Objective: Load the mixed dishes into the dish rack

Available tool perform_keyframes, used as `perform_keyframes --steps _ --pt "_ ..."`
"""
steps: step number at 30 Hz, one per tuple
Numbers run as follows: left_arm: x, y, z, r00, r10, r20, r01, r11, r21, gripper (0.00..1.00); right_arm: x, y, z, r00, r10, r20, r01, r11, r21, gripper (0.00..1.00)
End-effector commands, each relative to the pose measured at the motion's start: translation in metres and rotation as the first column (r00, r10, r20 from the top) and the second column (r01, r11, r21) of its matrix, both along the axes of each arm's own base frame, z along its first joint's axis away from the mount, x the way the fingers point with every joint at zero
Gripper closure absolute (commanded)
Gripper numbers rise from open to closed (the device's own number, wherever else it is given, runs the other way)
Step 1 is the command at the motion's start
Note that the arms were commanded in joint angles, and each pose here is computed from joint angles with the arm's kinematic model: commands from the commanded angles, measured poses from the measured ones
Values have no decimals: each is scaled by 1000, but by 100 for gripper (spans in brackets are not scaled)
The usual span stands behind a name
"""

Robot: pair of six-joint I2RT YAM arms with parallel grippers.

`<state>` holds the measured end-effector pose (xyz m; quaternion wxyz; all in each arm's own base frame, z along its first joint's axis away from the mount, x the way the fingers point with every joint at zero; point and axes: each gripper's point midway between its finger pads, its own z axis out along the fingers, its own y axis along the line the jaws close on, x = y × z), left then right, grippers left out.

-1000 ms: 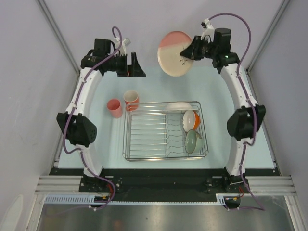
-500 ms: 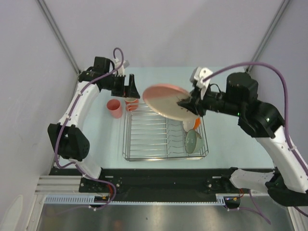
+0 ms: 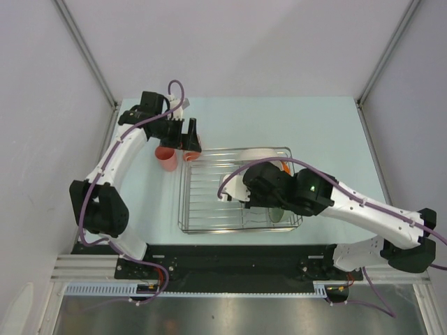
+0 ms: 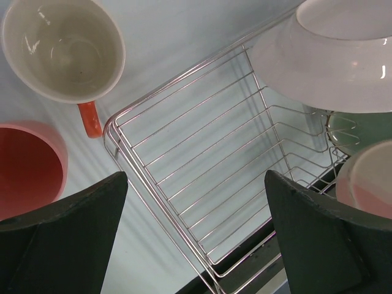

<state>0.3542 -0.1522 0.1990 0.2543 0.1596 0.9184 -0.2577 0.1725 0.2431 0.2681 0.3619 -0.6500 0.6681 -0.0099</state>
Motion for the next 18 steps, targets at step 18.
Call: perform_keyframes --steps 18 --pt "7 -1 19 994 -15 106 15 1000 1 0 30 7 11 985 25 170 -15 998 -63 100"
